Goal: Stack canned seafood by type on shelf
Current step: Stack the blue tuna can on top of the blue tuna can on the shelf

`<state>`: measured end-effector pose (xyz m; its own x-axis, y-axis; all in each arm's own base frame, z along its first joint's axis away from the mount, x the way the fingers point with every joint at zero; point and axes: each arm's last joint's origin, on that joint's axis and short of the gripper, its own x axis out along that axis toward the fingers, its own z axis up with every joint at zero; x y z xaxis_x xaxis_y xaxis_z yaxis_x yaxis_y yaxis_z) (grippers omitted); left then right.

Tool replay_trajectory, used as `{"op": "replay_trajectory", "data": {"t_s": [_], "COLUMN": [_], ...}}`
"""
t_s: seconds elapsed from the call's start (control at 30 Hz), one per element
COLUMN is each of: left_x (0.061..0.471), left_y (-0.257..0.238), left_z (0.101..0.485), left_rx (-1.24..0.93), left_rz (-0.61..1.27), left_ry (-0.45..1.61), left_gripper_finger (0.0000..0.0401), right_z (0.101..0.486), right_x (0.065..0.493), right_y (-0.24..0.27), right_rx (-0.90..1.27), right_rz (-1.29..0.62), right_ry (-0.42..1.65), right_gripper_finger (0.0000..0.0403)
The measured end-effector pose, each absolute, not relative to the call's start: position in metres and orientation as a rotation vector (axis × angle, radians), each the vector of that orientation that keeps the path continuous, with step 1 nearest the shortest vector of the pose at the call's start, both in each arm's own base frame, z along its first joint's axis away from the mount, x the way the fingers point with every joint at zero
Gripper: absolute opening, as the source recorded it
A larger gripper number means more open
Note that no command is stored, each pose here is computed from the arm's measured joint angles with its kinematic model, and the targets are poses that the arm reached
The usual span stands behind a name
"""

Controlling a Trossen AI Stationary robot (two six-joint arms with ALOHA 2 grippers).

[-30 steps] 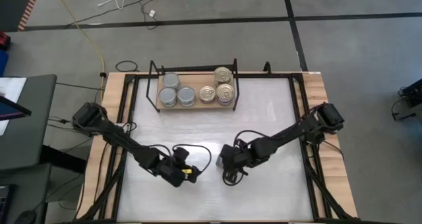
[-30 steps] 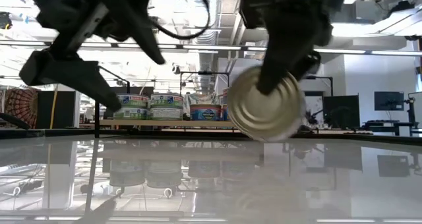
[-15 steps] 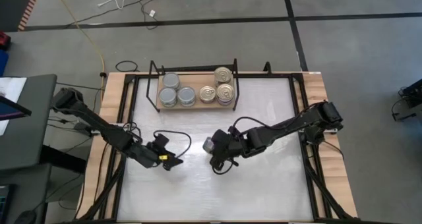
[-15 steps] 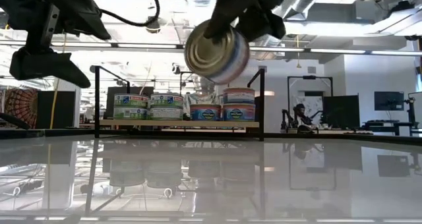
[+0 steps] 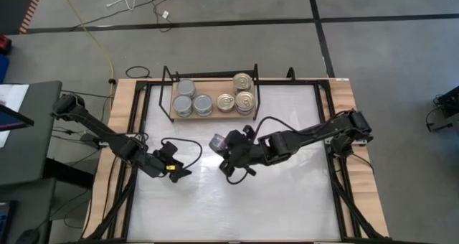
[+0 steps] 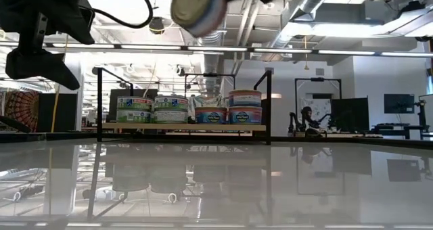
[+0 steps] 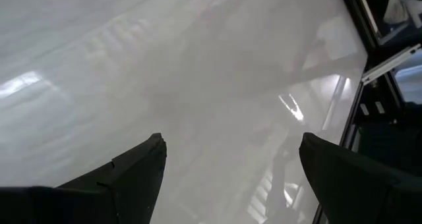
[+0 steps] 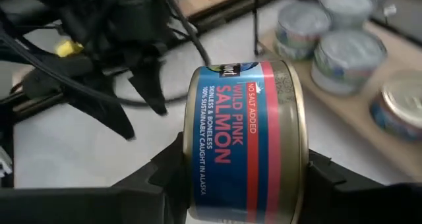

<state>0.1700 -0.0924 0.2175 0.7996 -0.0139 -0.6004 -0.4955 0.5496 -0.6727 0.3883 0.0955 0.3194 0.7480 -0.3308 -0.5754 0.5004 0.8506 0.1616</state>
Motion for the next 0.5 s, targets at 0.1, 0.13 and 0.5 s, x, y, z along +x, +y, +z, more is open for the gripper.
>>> {"op": "replay_trajectory", "data": {"t_s": [0.1,0.13,0.5], "left_x": [0.17,0.17,0.171], "left_y": [-0.092,-0.092,-0.091], "left_z": [0.217,0.217,0.217], "left_rx": [-0.943,-0.942,-0.936], "left_rz": [0.301,0.302,0.304], "left_ry": [0.599,0.598,0.595], "left_gripper_finger": [0.0333,0.0333,0.0333], "right_z": [0.329,0.329,0.329], "right_x": [0.403,0.411,0.47], "right_y": [0.1,0.102,0.092], "right_rx": [0.264,0.232,-0.249], "right_rz": [-0.44,-0.432,-0.561], "right_ry": [0.546,0.552,0.723], "right_gripper_finger": [0.0209,0.0209,0.0209]}}
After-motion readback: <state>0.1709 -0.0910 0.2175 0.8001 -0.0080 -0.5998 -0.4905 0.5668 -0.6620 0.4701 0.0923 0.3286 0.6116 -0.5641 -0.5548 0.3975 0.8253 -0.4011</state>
